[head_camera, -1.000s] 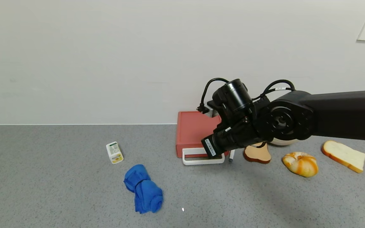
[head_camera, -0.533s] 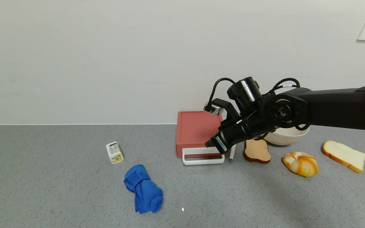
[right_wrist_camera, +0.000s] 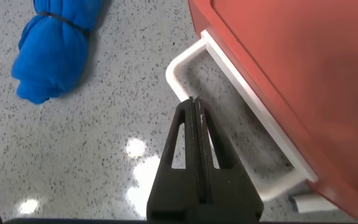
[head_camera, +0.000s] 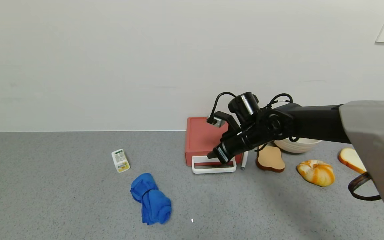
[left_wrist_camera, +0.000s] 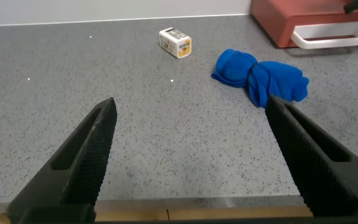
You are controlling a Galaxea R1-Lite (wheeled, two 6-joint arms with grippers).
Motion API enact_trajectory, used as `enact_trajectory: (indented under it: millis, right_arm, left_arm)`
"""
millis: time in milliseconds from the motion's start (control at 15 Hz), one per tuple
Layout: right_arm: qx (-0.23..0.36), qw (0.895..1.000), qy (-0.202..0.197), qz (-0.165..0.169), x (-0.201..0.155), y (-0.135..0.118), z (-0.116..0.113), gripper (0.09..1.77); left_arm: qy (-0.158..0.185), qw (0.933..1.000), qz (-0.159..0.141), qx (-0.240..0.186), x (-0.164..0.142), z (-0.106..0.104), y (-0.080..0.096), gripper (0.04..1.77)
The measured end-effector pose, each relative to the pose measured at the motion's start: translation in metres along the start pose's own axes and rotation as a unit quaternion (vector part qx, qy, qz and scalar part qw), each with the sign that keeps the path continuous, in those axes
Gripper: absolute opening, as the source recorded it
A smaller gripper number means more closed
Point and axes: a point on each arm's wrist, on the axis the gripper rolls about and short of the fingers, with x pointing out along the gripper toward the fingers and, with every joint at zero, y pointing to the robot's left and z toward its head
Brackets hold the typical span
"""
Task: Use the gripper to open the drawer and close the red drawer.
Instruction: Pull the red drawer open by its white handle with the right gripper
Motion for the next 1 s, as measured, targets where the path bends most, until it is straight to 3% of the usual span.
enact_trajectory:
  millis: [467, 1000]
  right_arm:
    - [0.010, 1.000, 0.009, -0.004, 0.034, -0.003, -0.009, 0.11]
    - [0.031, 0.999, -0.025, -0.010, 0.054, -0.007, -0.011, 0.11]
  left_arm:
    - [0.000, 1.0000, 0.000, -0.001, 0.000, 0.000, 0.000, 1.72]
    - [0.000, 1.0000, -0.001, -0.002, 0.000, 0.000, 0.000, 1.72]
